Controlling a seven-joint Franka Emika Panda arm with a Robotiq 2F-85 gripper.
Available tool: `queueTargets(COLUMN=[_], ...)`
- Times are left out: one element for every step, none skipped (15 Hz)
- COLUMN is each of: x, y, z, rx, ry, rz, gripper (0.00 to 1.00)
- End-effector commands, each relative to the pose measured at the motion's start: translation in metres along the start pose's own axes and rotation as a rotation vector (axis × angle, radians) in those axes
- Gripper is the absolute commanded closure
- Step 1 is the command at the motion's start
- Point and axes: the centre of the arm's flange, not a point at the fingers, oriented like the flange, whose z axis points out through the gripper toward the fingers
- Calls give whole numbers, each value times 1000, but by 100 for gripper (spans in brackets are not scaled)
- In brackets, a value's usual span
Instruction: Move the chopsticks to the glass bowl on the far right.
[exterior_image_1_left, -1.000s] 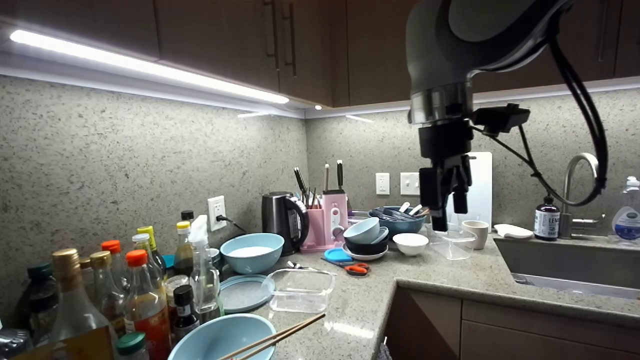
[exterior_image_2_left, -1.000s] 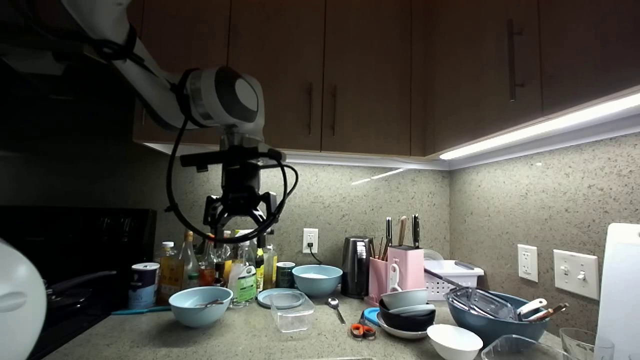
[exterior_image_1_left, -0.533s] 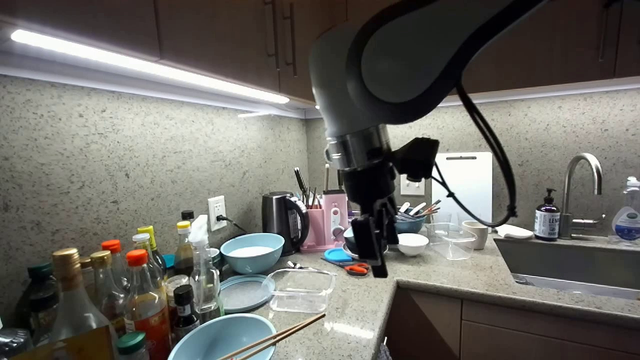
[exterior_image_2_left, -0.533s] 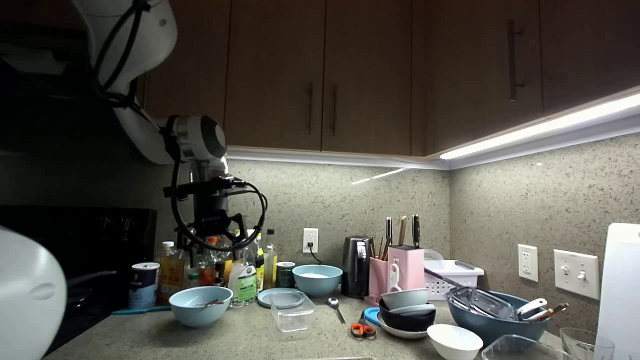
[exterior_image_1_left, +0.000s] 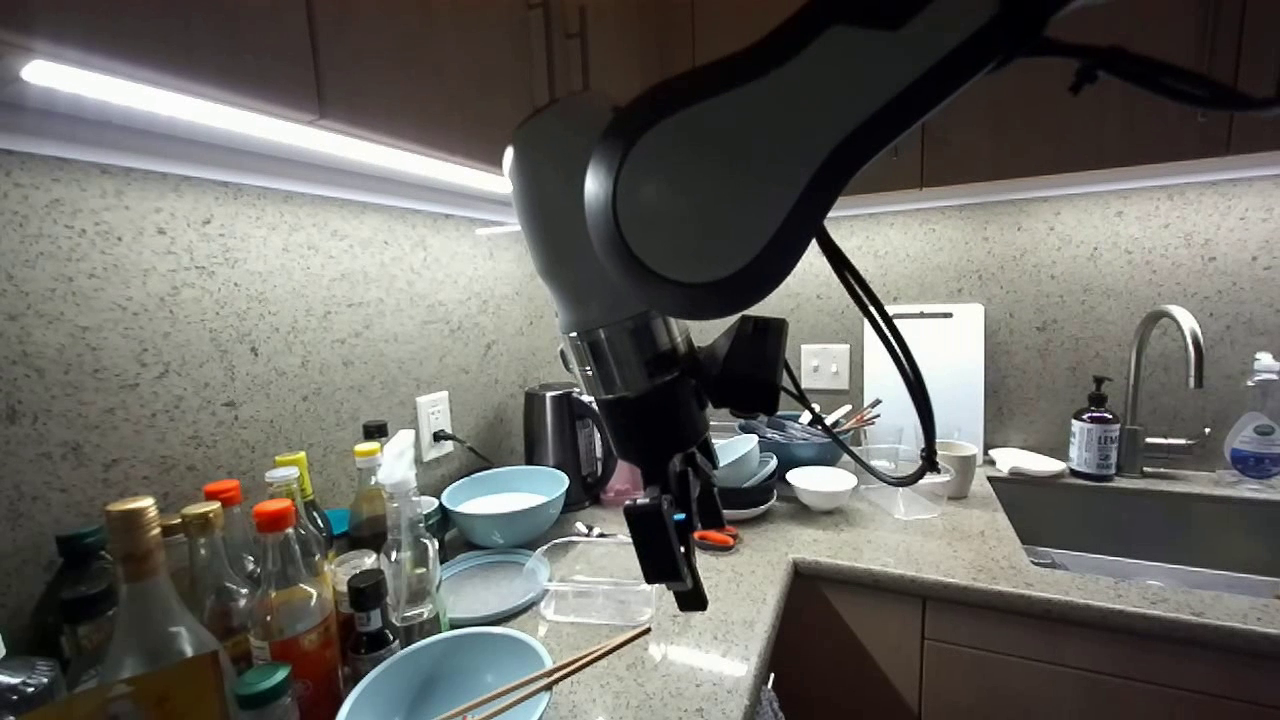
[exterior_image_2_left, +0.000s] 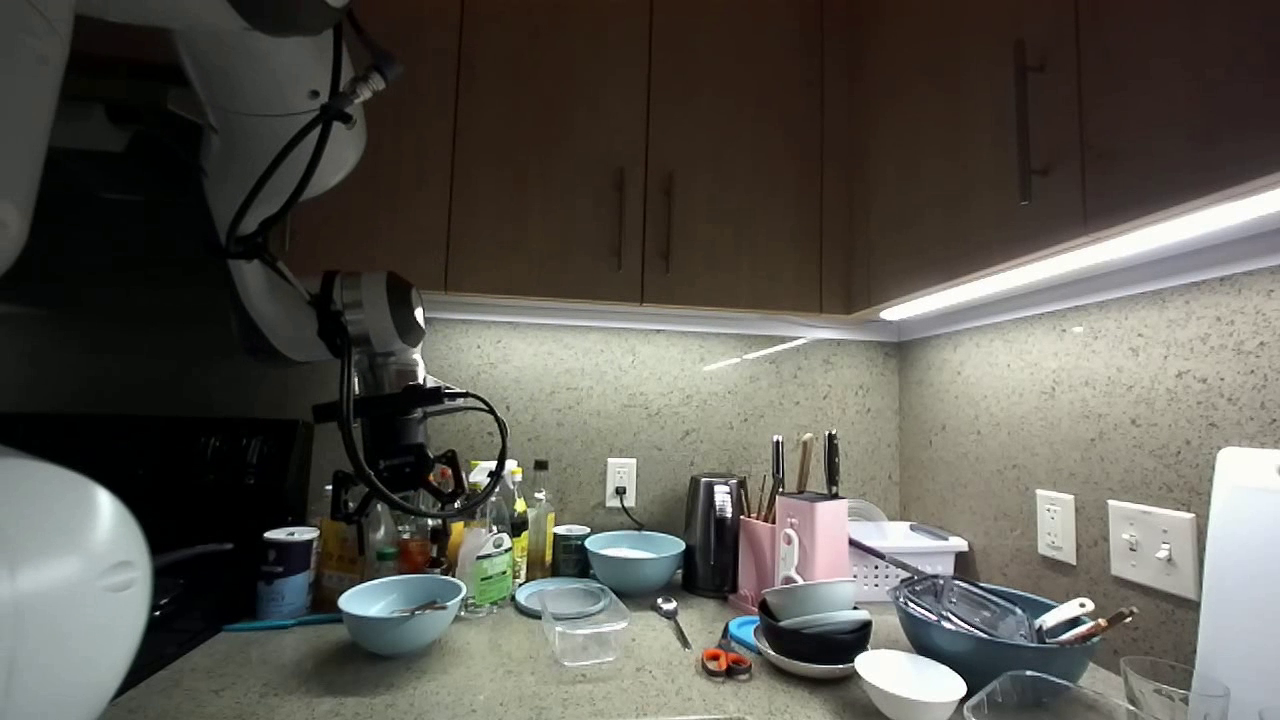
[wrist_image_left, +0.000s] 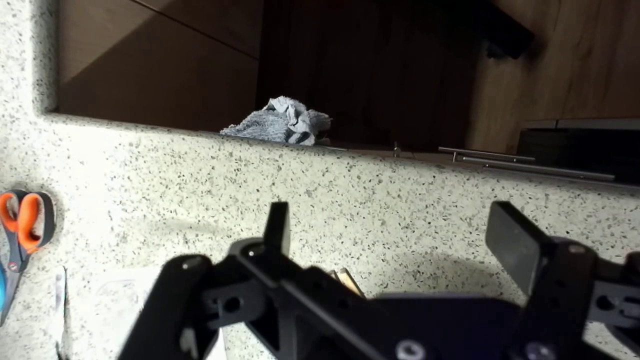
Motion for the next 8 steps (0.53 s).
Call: queueTargets(x=[-3, 1, 8, 18, 27, 36, 43, 48], y=[0, 0, 0, 2, 3, 5, 7, 9], z=[2, 6, 10, 15, 19, 25, 31, 38], rx=[30, 49, 55, 58, 45, 22, 17, 21], ry=[23, 46, 70, 94, 111, 122, 130, 135], rz=[-25, -73, -108, -157, -187, -221, -253, -287], gripper=[0, 0, 0, 0, 0, 0, 0, 0])
